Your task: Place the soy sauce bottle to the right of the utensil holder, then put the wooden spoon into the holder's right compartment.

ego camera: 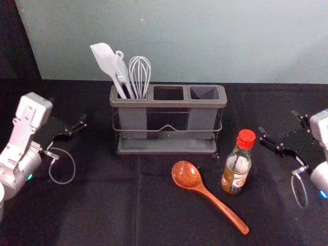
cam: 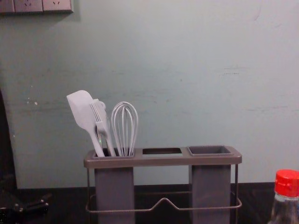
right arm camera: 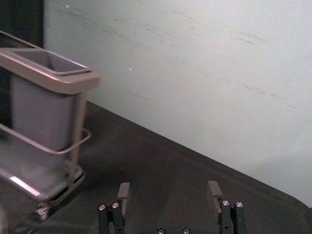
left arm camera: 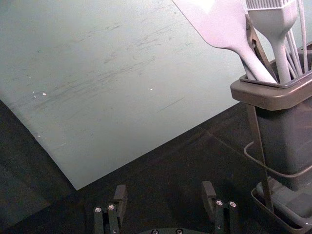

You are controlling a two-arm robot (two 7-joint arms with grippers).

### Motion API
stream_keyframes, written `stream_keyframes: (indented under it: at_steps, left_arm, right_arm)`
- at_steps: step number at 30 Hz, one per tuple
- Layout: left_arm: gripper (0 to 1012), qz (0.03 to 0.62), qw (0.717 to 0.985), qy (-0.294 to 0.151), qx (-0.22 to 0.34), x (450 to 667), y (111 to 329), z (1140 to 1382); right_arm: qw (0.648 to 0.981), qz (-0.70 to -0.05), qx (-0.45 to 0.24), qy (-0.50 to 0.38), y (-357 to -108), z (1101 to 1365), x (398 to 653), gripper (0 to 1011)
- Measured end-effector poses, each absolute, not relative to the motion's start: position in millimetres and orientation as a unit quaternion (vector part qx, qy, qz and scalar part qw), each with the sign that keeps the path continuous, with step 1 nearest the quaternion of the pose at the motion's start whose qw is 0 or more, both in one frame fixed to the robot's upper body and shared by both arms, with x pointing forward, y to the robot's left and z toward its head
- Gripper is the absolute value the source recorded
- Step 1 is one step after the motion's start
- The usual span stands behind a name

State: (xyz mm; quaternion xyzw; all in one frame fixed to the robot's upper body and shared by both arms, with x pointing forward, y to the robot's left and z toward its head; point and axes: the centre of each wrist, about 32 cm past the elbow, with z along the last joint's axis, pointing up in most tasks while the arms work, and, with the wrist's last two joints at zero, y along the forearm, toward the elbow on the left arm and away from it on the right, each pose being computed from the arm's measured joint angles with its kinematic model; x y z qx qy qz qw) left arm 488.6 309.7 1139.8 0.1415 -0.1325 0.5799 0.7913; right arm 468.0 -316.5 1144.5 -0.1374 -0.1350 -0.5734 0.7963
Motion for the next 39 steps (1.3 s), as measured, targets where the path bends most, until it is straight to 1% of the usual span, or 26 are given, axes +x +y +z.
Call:
stream_keyframes:
  at_steps: [4,10,13,21,25,26,30,33,39]
  left_arm:
    - [1005,0.58,0.791,-0.132,0.141,488.6,309.7,1139.8]
    - [1005,0.58,0.791,-0.132,0.142,488.6,309.7,1139.8]
    - [1005,0.58,0.791,-0.132,0.141,488.6,309.7,1139.8]
    - [1005,0.58,0.791,-0.132,0.141,488.6,309.7,1139.8]
    - [1005,0.58,0.791,-0.132,0.141,488.6,309.7,1139.8]
    - [1005,0.58,0.791,-0.132,0.141,488.6,309.7,1139.8]
    - [1005,0.58,0.791,-0.133,0.141,488.6,309.7,1139.8]
    - [1005,0.58,0.791,-0.132,0.141,488.6,309.7,1139.8]
    - [1005,0.58,0.791,-0.132,0.141,488.6,309.7,1139.8]
  right_arm:
    - [0.806,-0.559,-0.138,-0.136,-325.6,1149.6,449.6,1003]
    - [0.819,-0.541,-0.141,-0.133,-334.8,1157.0,428.8,1003]
    - [0.83,-0.523,-0.145,-0.129,-340.2,1163.4,414.4,1002]
    - [0.853,-0.487,-0.152,-0.115,-348.8,1176.3,390.6,1003]
    - [0.869,-0.463,-0.144,-0.098,-349.9,1180.1,385.0,1003]
    - [0.878,-0.451,-0.134,-0.088,-350.1,1180.6,384.3,1002]
    - [0.896,-0.426,-0.104,-0.065,-347.5,1180.5,384.9,1003]
    - [0.905,-0.414,-0.082,-0.053,-342.5,1179.1,387.6,1003]
    - [0.912,-0.404,-0.052,-0.042,-330.6,1174.5,395.6,1003]
